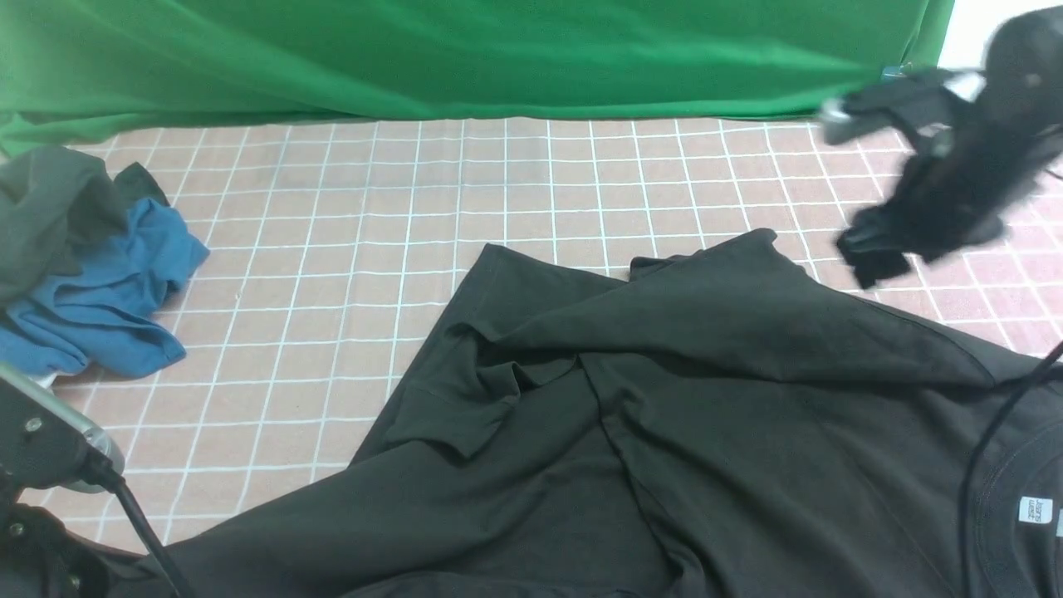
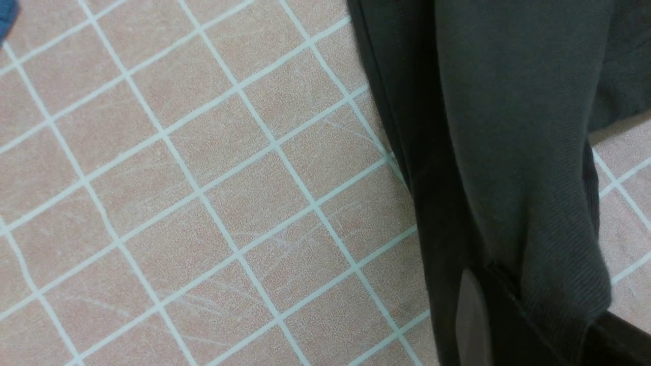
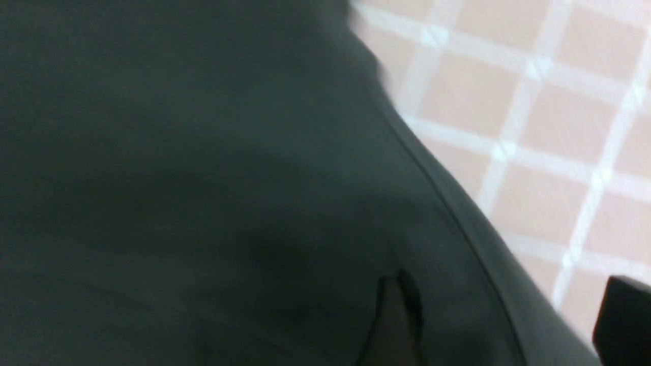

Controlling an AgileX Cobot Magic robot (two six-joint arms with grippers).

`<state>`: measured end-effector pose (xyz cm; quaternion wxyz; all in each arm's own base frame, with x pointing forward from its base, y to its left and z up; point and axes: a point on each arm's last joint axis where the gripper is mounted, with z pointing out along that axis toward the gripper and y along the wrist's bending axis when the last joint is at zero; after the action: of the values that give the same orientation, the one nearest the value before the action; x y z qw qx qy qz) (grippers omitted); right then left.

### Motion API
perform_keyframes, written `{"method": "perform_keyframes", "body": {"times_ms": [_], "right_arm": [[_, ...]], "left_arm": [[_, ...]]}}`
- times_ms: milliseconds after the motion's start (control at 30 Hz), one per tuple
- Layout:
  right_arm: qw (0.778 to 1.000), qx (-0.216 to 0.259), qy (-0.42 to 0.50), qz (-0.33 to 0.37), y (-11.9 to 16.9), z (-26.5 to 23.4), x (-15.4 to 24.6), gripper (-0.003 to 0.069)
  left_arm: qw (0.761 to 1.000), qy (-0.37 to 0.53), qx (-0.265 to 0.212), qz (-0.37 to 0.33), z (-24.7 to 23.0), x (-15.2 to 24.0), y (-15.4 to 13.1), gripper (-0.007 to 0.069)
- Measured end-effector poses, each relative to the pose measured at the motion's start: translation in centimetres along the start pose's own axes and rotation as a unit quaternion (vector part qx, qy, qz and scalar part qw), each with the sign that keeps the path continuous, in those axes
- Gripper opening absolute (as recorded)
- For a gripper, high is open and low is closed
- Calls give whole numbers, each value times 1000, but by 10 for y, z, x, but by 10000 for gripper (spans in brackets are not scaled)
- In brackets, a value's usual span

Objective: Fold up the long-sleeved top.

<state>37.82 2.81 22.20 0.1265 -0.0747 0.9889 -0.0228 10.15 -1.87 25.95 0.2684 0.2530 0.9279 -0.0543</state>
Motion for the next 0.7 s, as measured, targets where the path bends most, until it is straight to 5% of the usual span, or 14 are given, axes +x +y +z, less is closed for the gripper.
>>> {"method": "perform_keyframes", "body": {"times_ms": [333, 700], "right_arm": [[991, -1, 119, 54, -20, 27, 42, 570], [999, 25, 17, 19, -23, 62, 37, 568]], "left_arm": [[1000, 25, 1, 9, 0, 4, 0, 21], [999, 34, 3, 11, 0, 6, 0, 43]]}}
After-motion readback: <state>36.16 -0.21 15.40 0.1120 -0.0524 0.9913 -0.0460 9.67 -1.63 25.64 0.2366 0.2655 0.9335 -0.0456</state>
